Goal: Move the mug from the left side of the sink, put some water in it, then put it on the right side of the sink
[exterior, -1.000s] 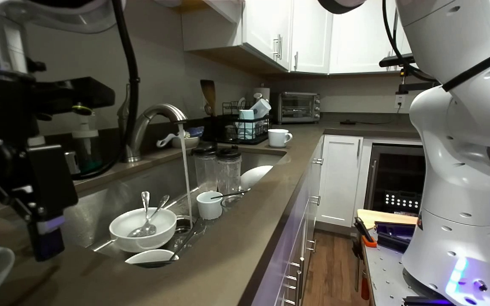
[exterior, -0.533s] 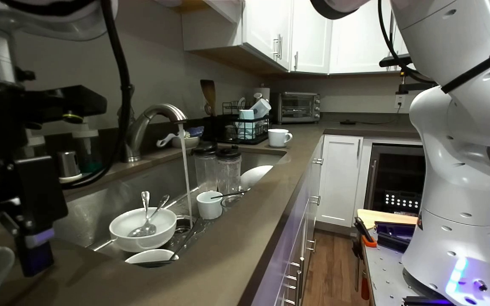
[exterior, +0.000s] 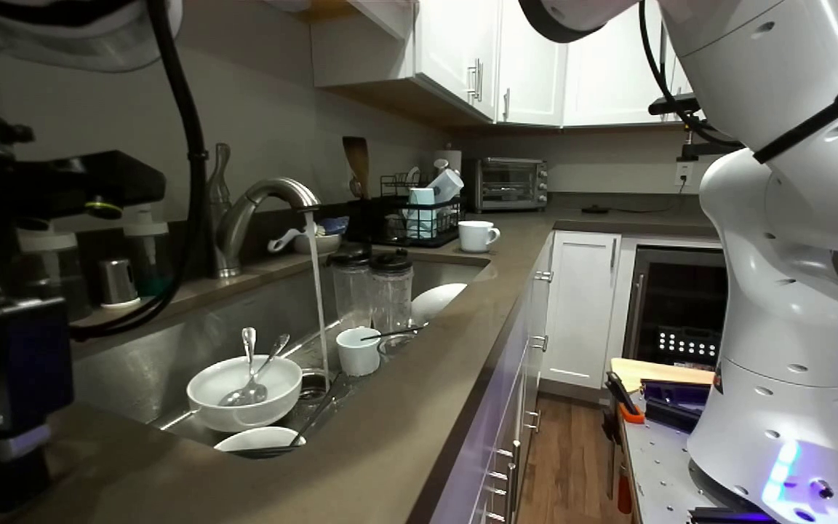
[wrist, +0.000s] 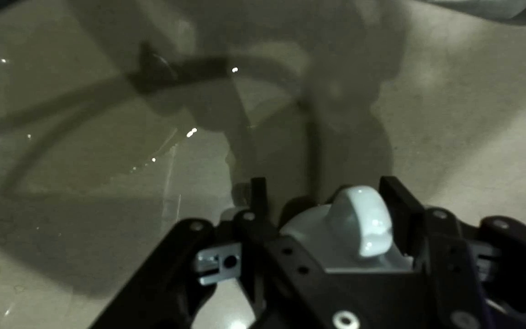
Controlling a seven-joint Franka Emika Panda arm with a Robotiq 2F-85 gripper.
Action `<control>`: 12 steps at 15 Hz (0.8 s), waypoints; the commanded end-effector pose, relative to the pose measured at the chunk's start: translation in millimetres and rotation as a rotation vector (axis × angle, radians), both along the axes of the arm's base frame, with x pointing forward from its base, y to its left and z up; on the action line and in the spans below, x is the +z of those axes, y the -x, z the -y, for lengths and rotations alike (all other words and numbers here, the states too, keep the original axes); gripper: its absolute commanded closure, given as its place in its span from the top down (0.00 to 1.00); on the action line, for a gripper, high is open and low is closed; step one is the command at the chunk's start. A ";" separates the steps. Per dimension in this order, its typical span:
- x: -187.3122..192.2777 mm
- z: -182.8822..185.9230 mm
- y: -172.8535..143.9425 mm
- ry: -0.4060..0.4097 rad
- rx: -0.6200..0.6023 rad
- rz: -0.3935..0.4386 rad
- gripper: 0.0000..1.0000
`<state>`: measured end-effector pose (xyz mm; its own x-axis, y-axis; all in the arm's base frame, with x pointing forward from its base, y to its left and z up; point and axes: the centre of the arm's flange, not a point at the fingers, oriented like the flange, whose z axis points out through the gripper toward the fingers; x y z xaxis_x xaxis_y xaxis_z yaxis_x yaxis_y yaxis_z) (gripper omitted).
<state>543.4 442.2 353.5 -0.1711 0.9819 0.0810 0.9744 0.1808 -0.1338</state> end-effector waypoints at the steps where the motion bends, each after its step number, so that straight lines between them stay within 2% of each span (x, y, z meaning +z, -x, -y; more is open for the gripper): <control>1: 3.5 -6.1 -4.0 -0.003 0.013 -0.017 0.91; 2: 3.0 -6.1 -3.1 0.000 0.012 -0.013 0.95; 3: 3.1 -6.5 -2.2 0.000 0.015 -0.013 0.95; 4: 3.2 -7.0 -1.3 -0.001 0.014 -0.014 0.62; 6: 3.3 -8.6 1.1 0.001 0.016 -0.015 0.60; 12: 4.1 -14.9 9.4 0.010 0.019 -0.016 0.19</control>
<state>536.5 451.1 352.3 -0.1868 0.9791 0.0808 0.9701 0.1969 -0.1423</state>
